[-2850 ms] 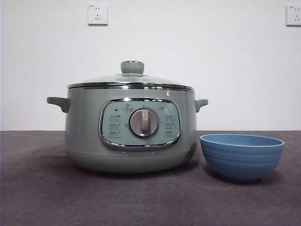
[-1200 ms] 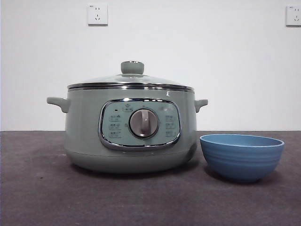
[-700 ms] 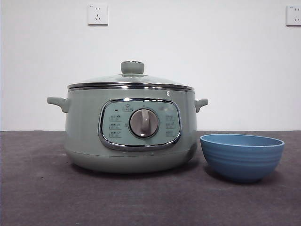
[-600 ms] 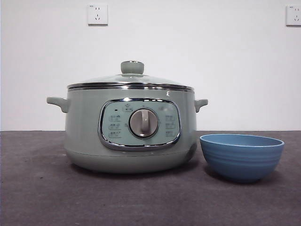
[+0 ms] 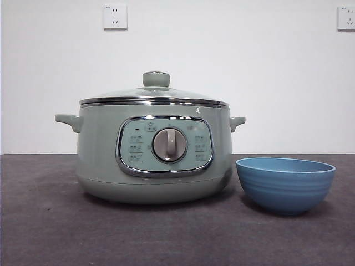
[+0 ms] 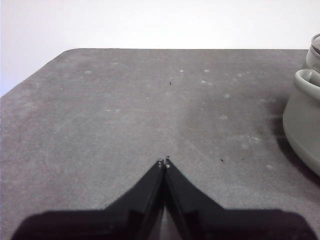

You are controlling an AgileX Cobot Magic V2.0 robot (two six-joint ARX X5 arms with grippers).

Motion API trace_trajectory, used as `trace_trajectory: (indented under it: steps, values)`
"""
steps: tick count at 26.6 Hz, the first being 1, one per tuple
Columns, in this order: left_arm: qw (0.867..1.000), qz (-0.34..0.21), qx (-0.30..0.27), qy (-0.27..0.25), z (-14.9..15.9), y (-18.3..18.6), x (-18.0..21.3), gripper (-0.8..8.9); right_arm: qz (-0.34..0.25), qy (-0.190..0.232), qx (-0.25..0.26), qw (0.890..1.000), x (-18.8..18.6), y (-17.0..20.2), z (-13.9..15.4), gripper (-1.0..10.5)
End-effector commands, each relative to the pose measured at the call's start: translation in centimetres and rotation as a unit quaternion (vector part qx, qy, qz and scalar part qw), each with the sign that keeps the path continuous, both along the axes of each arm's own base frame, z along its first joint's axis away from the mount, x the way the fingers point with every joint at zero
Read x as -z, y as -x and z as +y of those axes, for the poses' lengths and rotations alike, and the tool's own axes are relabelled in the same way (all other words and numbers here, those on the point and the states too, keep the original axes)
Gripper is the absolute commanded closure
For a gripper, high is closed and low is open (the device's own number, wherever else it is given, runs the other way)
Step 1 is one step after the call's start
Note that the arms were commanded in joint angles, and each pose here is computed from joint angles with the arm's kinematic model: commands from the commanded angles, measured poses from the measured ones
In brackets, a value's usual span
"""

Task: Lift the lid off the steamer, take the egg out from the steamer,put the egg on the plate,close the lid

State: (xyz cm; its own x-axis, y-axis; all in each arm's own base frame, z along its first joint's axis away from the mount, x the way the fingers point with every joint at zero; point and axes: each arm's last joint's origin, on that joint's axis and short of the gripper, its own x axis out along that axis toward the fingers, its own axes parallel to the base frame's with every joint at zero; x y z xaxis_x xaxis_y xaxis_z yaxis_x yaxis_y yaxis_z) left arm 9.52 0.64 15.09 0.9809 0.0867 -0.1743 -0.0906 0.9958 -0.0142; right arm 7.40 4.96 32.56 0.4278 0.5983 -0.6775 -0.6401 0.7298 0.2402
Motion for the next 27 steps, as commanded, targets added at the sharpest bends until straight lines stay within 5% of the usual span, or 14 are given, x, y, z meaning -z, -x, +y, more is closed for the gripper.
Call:
trace_trajectory:
  steps: [1, 6, 11, 16, 23, 27]
  values:
    - [1.0, 0.002, 0.001, 0.004, 0.0, -0.1, 0.4, 8.16, -0.043, 0.009, -0.001, 0.999, -0.4, 0.1, -0.2, 9.5]
    - [1.0, 0.002, 0.001, 0.004, 0.0, -0.1, 0.4, 8.16, -0.207, -0.056, 0.099, 0.972, -1.9, 0.5, -2.1, 9.5]
    - [1.0, 0.002, 0.001, 0.004, 0.0, -0.1, 0.4, 8.16, -0.345, -0.085, 0.178, 0.918, 2.3, -0.3, -3.2, 9.5]
    - [1.0, 0.002, 0.001, 0.004, 0.0, -0.1, 0.4, 8.16, -0.402, -0.09, 0.211, 0.887, 6.9, -1.4, -3.4, 9.5]
    - [1.0, 0.002, 0.001, 0.004, 0.0, -0.1, 0.4, 8.16, -0.407, -0.073, 0.265, 0.871, 12.0, -1.9, -3.7, 9.5]
    - [1.0, 0.002, 0.001, 0.004, 0.0, -0.1, 0.4, 8.16, -0.384, -0.078, 0.276, 0.878, 14.6, -2.1, -3.7, 9.5]
